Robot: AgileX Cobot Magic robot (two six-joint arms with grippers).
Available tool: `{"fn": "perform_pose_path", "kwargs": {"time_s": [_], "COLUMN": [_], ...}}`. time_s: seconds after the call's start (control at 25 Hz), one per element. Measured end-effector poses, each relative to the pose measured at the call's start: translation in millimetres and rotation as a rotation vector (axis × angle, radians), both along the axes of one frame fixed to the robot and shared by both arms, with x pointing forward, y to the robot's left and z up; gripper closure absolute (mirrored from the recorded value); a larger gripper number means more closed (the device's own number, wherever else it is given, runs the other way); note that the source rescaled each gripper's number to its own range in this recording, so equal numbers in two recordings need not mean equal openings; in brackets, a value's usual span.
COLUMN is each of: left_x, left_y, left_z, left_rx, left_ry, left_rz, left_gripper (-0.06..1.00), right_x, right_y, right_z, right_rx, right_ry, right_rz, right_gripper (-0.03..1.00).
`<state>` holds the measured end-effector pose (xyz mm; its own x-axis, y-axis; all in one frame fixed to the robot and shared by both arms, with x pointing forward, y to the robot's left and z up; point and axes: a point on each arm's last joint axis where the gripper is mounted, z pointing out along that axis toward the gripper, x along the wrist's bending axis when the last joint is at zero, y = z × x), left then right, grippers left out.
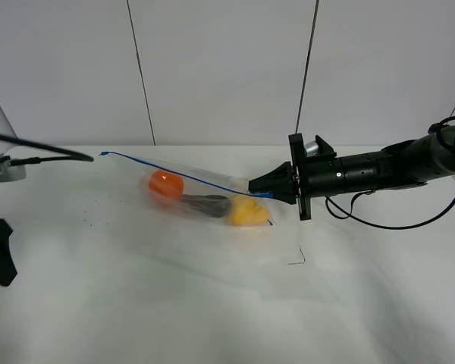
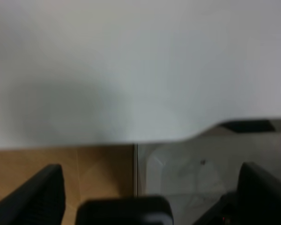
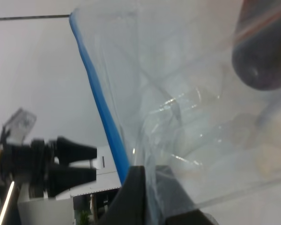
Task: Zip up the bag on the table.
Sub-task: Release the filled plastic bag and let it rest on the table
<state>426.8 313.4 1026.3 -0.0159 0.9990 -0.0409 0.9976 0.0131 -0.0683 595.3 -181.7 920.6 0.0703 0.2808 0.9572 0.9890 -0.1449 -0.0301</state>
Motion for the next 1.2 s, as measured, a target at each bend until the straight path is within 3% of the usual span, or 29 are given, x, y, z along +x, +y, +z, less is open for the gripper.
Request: {"fn": "perform_pose_path", "kwargs": {"time_s": [0.08,0.4,0.6,0.72,1.2], "left_x": [-22,-92,-113,-122,-127], "left_y": [-2,-7,-9,-10,-10], "left_z": [-3,-9,-2,0,2], "left_rx": [0.001,0.02,0.038,0.043,0.045], "left_ry": [-0.011,-0.235,-0.441,-0.496,-0.536], "left_rz": [0.0,0.002,0.005,0.005,-0.003], "left_gripper": [-0.01,-0.01,-0.01,-0.01,-0.01], "right_x": [0,0,0,0,-1], "right_y": [0,0,0,0,0], "right_z": [0,0,0,0,-1], "right_rx": [0.0,-0.001,-0.001,-0.001,-0.006], "right_ry": [0.0,0.0,0.0,0.0,-0.001], "right_rz": [0.0,0.002,0.002,0.002,0.008], "right_gripper": [0.97,0.97,0.97,0.97,0.97]}}
